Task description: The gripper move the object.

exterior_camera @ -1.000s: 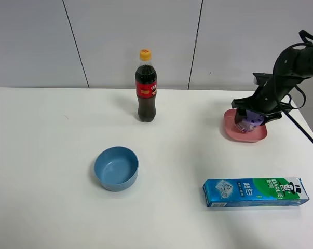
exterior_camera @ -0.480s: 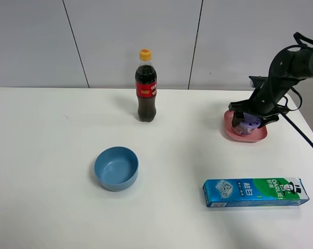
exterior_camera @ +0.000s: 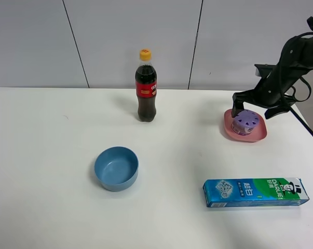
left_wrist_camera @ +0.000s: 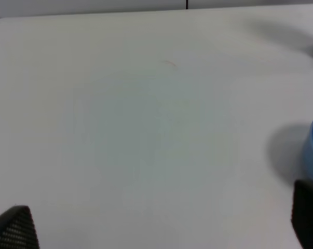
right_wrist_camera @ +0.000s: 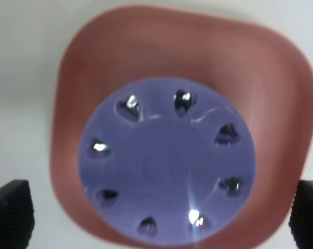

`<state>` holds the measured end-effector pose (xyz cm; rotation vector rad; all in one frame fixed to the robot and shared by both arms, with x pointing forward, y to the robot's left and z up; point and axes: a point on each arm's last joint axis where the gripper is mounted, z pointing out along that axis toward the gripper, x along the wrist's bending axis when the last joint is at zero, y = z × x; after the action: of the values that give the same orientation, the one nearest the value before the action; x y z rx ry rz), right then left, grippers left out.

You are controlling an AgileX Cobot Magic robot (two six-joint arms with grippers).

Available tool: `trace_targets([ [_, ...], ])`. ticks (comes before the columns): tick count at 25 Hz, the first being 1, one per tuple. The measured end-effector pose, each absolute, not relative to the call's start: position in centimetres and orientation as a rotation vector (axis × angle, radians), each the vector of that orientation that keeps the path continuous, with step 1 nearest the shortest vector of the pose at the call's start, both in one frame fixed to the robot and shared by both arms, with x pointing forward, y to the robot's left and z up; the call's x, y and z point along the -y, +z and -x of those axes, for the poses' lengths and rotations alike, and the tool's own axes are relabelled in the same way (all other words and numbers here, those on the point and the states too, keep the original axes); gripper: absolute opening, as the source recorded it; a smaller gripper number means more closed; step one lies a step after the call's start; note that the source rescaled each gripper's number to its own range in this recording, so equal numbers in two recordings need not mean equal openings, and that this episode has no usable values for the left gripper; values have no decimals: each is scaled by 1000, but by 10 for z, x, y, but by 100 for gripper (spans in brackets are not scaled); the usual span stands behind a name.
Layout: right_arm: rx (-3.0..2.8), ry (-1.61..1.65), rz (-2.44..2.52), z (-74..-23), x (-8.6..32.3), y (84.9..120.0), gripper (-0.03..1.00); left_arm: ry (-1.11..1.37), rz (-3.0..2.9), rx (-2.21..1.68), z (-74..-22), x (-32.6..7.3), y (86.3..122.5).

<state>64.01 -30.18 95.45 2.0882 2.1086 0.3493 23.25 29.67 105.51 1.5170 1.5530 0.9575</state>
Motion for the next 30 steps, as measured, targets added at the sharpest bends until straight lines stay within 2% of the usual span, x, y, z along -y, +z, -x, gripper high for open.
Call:
trace_targets([
  [11, -2279, 342, -2052, -574, 294, 1058, 100, 958, -1517, -1553, -232, -297, 1055],
  [20, -2051, 431, -1937, -519, 302, 1137, 100, 958, -1517, -1553, -232, -297, 1055],
  [26, -1883, 551, -1916, -476, 303, 1175, 100, 958, -1517, -1553, -232, -297, 1055],
  [30, -1847, 594, -1890, -420, 302, 1174, 100, 958, -1517, -1553, -232, -297, 1055],
])
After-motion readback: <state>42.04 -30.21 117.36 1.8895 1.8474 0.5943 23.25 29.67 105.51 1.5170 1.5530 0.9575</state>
